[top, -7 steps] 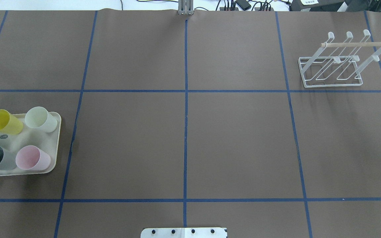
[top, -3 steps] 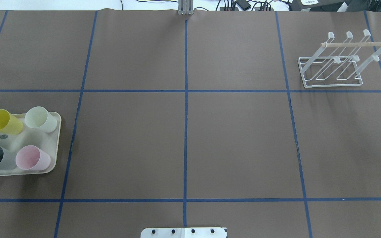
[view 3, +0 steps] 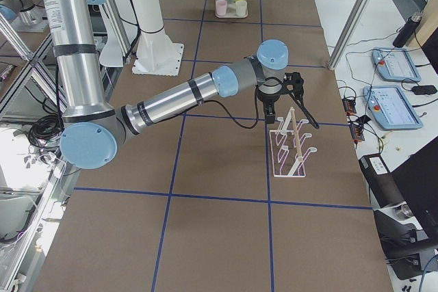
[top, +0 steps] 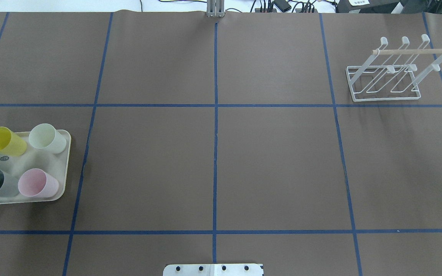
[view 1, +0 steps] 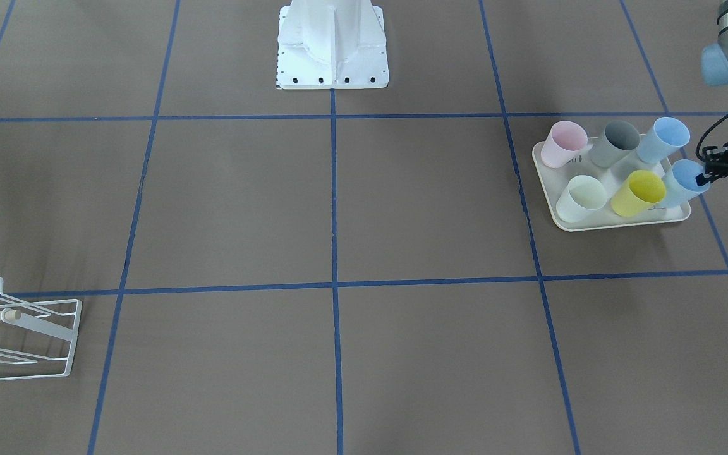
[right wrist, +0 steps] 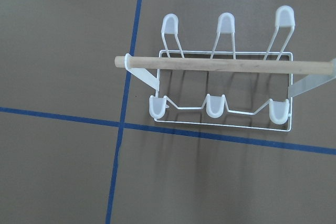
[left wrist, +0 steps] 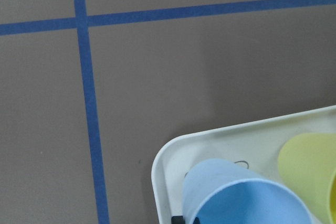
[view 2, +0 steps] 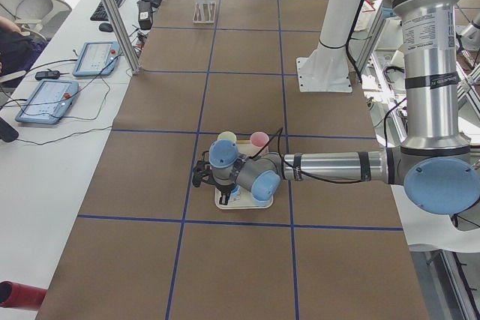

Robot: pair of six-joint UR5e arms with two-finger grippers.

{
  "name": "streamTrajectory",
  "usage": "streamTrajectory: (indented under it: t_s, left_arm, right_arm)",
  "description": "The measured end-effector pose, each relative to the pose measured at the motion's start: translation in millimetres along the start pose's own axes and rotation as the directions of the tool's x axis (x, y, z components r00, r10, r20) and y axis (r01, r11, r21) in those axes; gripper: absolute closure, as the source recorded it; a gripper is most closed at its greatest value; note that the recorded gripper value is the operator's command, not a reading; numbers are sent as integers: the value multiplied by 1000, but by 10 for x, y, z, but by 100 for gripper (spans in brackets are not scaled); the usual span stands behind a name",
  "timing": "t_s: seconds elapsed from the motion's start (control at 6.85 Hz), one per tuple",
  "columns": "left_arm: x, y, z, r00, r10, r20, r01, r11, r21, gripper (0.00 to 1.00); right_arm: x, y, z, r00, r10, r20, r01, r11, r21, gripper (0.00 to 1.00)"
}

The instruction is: Transfer IKEA cup to right arm and place on rack

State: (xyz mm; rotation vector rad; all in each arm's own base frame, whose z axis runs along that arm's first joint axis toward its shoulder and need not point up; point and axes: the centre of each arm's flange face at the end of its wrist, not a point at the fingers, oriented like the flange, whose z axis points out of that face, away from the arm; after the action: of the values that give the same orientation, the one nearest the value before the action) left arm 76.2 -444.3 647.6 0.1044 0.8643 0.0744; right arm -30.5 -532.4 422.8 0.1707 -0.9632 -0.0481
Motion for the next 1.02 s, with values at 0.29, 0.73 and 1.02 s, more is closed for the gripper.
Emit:
streamTrajectory:
  t_s: [0.29,0.73,1.02]
  left_arm:
    - [-66,-215,-595,998,-55,28,52,995,86,100]
    - [222,-1128,-1455,988,-102,117,71,967,243,100]
    - [719,-1467,-1972,974,-221,49,191,918,348,100]
  right_arm:
    - [-190,-114,-116,1000,-17,5,17,999,29,0]
    - [-682,-464,-175,1000,13,6,-14,998,64,0]
    - [-1274,-631,11,999,41,-28,-39,995,90,0]
